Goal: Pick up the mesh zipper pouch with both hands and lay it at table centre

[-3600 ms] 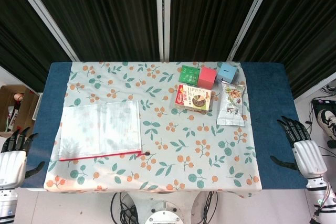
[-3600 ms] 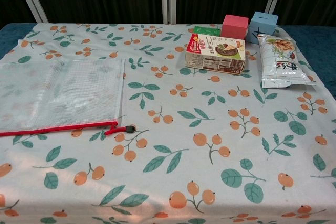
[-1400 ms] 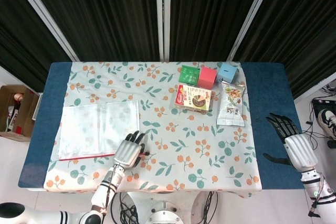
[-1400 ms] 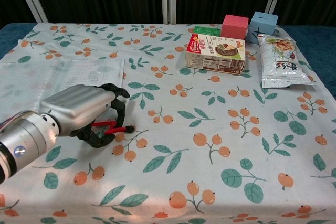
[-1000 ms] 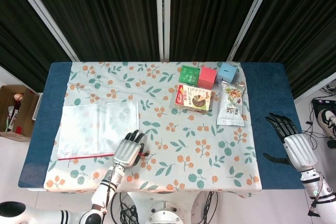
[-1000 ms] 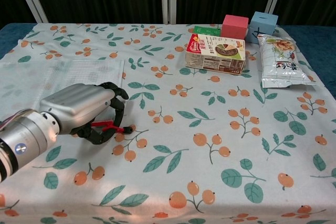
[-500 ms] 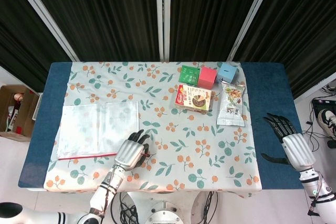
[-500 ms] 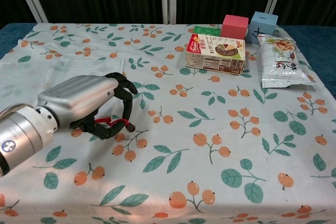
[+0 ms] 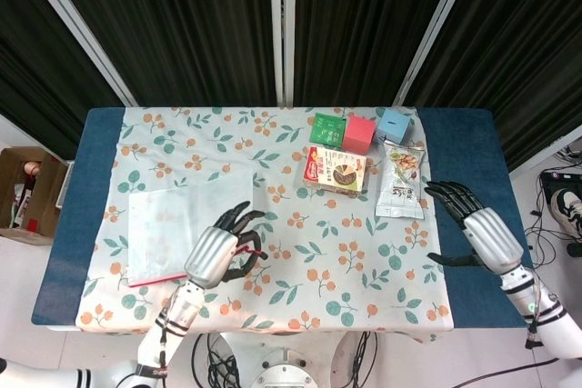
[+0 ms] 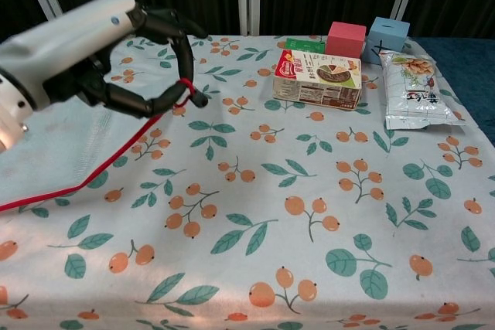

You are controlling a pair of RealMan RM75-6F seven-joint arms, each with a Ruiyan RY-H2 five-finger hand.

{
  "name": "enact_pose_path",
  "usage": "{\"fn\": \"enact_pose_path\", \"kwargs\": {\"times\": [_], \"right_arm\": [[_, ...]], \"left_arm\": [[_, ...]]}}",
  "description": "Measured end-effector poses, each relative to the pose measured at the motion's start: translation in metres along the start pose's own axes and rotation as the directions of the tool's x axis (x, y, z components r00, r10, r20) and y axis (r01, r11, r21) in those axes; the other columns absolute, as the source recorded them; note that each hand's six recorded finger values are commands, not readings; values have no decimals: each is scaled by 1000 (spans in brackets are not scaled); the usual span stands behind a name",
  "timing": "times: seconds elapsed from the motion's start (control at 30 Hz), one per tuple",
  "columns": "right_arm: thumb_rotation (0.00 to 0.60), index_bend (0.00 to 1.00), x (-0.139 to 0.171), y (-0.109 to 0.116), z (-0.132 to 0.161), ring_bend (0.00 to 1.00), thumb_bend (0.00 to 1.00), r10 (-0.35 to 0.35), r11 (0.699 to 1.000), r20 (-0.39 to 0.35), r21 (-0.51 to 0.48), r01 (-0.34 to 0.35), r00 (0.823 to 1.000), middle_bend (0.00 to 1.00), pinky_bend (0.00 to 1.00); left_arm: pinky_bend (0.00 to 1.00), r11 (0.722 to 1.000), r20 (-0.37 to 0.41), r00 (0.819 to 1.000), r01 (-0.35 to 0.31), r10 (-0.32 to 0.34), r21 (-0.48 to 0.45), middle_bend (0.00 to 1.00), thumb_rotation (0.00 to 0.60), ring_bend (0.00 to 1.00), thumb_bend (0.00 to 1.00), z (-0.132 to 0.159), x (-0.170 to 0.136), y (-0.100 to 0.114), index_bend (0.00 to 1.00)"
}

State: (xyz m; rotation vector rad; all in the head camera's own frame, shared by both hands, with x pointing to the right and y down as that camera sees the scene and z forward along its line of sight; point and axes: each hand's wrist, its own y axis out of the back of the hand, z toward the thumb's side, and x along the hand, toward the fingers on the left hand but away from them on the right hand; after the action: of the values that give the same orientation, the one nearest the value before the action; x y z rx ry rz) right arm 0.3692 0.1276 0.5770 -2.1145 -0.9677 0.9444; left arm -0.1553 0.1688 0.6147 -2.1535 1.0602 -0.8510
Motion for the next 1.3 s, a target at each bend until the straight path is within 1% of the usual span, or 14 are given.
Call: {"fn": "enact_pose_path", "kwargs": {"times": [0.1, 0.2, 0.37, 0.43, 0.47, 0.57, 0.67, 0.77, 0.87, 1.0, 1.07, 1.13, 1.3], "right_arm": [[600, 86, -24, 1, 11, 0, 34, 37, 999, -41, -23, -38, 998, 123, 59], [600, 110, -49, 1, 22, 0, 37, 78, 997, -71, -11, -79, 994, 142, 61], [600, 145, -92, 3, 51, 13, 41, 135, 991, -122, 38, -132, 983, 155, 79], [600, 157, -111, 5, 68, 31, 42, 150, 987, -148, 70, -141, 978, 167, 94], [600, 162, -119, 6, 76, 34, 43, 155, 986, -158, 85, -143, 975, 173, 98], [600, 166, -139, 9, 100, 34, 44, 176, 979, -183, 133, -153, 967, 178, 99], [600, 166, -154, 12, 122, 34, 47, 195, 970, -199, 183, -159, 960, 178, 99], [600, 166, -161, 14, 138, 34, 47, 215, 958, -204, 236, -165, 955, 178, 99], [600, 166, -166, 12, 152, 34, 46, 243, 943, -204, 281, -181, 948, 178, 99], [600, 165, -176, 1, 171, 34, 47, 284, 926, -215, 315, -209, 934, 178, 99], [600, 165, -181, -4, 180, 34, 47, 297, 921, -225, 325, -216, 928, 178, 99], [600, 165, -186, -11, 188, 34, 47, 313, 915, -237, 335, -225, 920, 178, 99], [600, 166, -200, -33, 211, 34, 47, 355, 905, -264, 337, -259, 897, 178, 100]], "left_arm": [[163, 999, 11, 999, -45, 45, -14, 179, 600, 62, 499, 2, 5, 20, 624], [163, 996, 19, 997, -72, 73, -47, 179, 600, 61, 499, 7, 9, 34, 624], [170, 987, 24, 995, -95, 99, -129, 182, 600, 77, 499, 15, 7, 47, 624], [197, 985, 16, 993, -112, 115, -135, 209, 600, 110, 498, 14, 5, 51, 624], [224, 984, 12, 992, -120, 122, -131, 240, 600, 140, 495, 14, 5, 52, 624], [284, 983, -8, 988, -155, 155, -100, 308, 600, 208, 491, 12, 2, 55, 624], [328, 980, -35, 981, -195, 193, -43, 345, 600, 243, 484, 8, -2, 59, 624], [367, 971, -68, 969, -236, 237, 29, 379, 600, 277, 481, 5, -7, 64, 625], [444, 958, -102, 954, -272, 281, 97, 430, 600, 346, 475, 1, -15, 69, 625], [543, 936, -146, 930, -314, 337, 161, 525, 600, 483, 472, -2, -26, 75, 646], [583, 929, -159, 922, -325, 353, 177, 567, 600, 543, 471, -3, -30, 77, 657], [601, 923, -168, 916, -331, 364, 194, 586, 600, 573, 469, -3, -34, 78, 659], [610, 916, -172, 910, -338, 377, 216, 598, 600, 578, 469, -2, -40, 79, 659]]}}
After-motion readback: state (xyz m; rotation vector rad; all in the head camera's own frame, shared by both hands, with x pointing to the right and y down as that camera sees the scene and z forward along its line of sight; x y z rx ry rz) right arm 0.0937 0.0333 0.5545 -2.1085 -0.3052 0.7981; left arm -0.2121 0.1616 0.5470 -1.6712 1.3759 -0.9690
